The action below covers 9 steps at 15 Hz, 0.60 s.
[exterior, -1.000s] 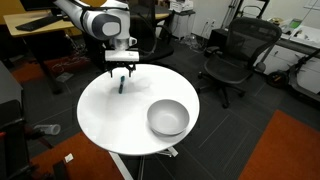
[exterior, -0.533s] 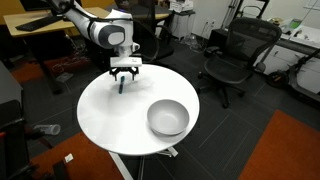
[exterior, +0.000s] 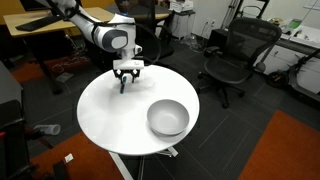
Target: Put the marker in the grey bowl
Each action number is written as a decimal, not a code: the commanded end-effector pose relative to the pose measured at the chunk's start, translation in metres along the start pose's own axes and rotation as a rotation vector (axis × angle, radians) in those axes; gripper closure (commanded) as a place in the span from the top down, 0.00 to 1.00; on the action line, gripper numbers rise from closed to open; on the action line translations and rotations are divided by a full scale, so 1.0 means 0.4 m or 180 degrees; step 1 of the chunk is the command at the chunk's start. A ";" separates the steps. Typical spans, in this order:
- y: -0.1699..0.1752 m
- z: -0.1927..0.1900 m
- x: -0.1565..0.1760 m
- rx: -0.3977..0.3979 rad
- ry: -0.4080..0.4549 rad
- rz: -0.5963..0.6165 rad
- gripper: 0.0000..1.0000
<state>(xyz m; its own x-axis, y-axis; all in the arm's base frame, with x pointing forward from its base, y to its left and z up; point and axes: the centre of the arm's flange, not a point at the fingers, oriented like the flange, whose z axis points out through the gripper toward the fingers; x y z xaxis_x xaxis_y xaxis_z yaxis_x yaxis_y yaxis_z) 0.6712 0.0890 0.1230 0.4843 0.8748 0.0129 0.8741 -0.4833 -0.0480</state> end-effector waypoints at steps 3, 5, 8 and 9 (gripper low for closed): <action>0.020 -0.001 0.002 -0.0085 0.0031 0.0114 0.19; 0.022 -0.003 0.001 -0.0092 0.0032 0.0121 0.04; 0.014 -0.034 -0.004 -0.0096 -0.0012 0.0231 0.05; 0.012 -0.051 -0.008 -0.0114 -0.0060 0.0343 0.05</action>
<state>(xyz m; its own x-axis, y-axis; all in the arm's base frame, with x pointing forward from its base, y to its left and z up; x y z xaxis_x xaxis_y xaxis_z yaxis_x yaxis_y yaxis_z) 0.6779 0.0834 0.1282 0.5172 0.8556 0.0210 0.8557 -0.5164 -0.0347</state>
